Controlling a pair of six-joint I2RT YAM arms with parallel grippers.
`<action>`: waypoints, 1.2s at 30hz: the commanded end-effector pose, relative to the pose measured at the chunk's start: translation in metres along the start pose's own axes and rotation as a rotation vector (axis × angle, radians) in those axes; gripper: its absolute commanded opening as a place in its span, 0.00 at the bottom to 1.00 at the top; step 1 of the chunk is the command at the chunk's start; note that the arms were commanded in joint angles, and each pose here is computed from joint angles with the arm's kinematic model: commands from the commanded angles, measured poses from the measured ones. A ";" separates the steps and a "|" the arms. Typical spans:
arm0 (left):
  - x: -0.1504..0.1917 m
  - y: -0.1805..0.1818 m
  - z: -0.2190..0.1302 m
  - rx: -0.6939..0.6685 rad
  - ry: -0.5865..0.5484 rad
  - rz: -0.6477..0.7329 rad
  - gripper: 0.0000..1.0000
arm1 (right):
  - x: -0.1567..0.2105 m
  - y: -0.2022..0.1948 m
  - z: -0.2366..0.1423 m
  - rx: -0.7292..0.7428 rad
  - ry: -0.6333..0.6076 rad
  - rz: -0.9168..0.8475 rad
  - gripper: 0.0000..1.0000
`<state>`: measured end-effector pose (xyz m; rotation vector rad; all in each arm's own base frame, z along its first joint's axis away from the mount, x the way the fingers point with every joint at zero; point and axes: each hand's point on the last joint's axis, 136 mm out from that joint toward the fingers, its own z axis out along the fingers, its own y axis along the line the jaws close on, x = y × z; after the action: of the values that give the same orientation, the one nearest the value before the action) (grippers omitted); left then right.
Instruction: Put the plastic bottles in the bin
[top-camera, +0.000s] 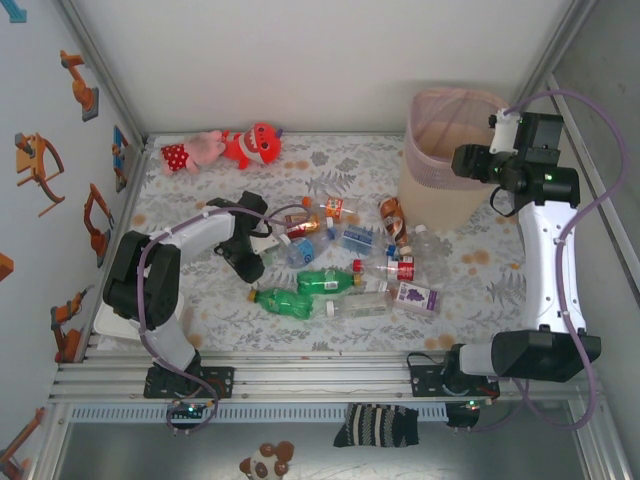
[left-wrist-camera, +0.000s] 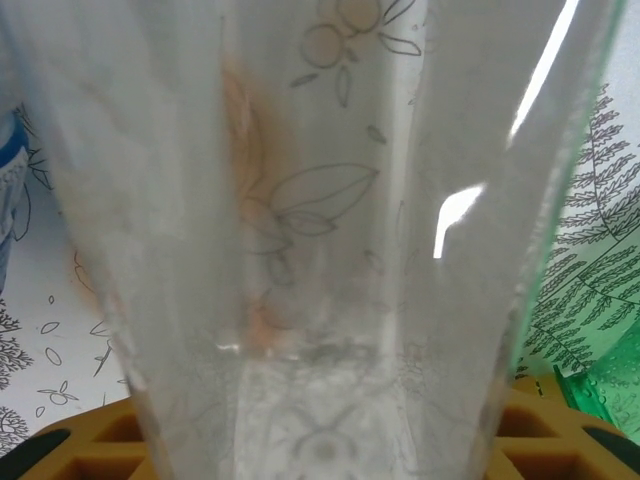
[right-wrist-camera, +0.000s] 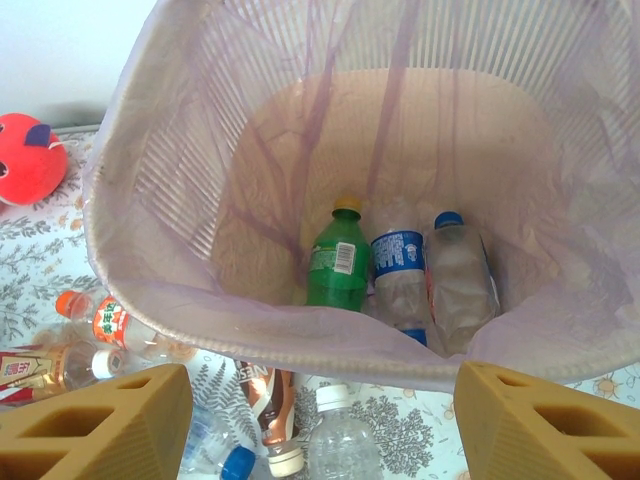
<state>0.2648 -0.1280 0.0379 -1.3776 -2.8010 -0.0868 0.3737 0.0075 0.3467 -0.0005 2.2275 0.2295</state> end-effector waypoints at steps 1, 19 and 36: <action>0.011 -0.001 -0.009 -0.001 0.009 -0.005 0.45 | -0.010 0.010 -0.022 -0.005 -0.046 -0.015 0.69; -0.029 -0.005 -0.099 -0.020 -0.437 -0.033 0.39 | -0.014 0.078 -0.070 -0.268 -0.205 -0.066 0.68; -0.059 -0.109 -0.296 0.464 -1.349 0.234 0.39 | -0.005 0.224 -0.138 -0.887 -0.350 -0.271 0.68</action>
<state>0.2381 -0.2393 0.2783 -1.8318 -3.2147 1.5422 0.2689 0.1839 0.4482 -0.5803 1.7237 0.8632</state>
